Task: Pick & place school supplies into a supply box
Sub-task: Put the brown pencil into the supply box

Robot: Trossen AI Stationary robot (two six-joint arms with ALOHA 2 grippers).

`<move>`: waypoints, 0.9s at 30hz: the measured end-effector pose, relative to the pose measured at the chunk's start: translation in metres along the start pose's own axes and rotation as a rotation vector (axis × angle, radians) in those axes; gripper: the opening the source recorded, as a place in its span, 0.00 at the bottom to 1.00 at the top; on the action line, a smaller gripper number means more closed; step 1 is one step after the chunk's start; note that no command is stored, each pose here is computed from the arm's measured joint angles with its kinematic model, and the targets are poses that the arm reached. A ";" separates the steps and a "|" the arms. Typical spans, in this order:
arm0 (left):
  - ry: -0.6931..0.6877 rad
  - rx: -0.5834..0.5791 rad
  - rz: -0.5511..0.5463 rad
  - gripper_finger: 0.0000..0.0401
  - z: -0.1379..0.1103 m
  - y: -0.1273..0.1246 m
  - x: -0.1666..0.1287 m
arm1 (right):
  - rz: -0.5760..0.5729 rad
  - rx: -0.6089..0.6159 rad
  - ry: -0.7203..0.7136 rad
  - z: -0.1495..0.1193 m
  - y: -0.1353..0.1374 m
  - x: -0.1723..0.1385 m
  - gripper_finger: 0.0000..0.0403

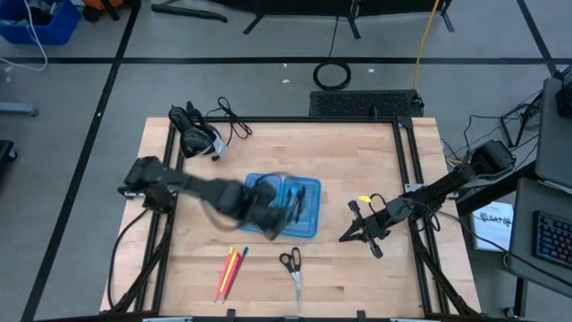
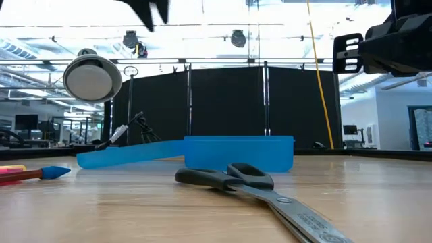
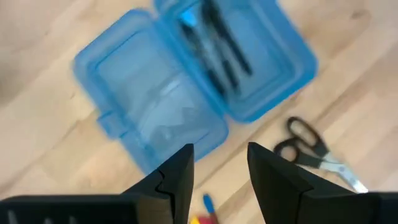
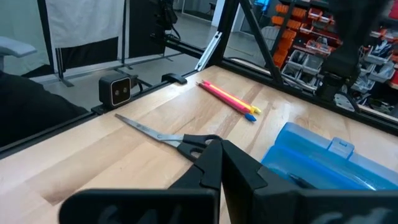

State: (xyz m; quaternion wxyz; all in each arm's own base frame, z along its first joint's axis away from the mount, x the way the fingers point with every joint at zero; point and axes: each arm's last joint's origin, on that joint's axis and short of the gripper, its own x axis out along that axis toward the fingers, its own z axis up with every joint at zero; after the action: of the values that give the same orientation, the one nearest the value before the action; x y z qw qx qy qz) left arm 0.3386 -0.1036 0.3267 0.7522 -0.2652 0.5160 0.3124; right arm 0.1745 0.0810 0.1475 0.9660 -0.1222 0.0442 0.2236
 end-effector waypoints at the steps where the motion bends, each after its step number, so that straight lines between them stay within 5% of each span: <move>1: -0.010 -0.008 0.015 0.38 -0.012 0.000 -0.002 | 0.001 0.000 0.002 0.000 0.000 0.000 0.00; 9: 0.063 0.129 0.066 0.38 -0.084 -0.003 0.043 | -0.005 0.000 -0.022 0.002 0.000 0.000 0.00; 17: 0.191 -0.084 -0.034 0.38 -0.125 0.021 0.088 | -0.002 0.038 -0.007 0.001 0.000 0.000 0.00; 27: 0.282 -0.151 -0.055 0.38 -0.131 0.024 0.110 | 0.002 0.029 0.026 -0.002 0.000 0.000 0.00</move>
State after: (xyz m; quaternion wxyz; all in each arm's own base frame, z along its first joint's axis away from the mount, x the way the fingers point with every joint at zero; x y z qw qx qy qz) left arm 0.2704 -0.1605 0.1785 0.6584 -0.3762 0.5842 0.2892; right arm 0.1742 0.0808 0.1450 0.9668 -0.1108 0.0603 0.2223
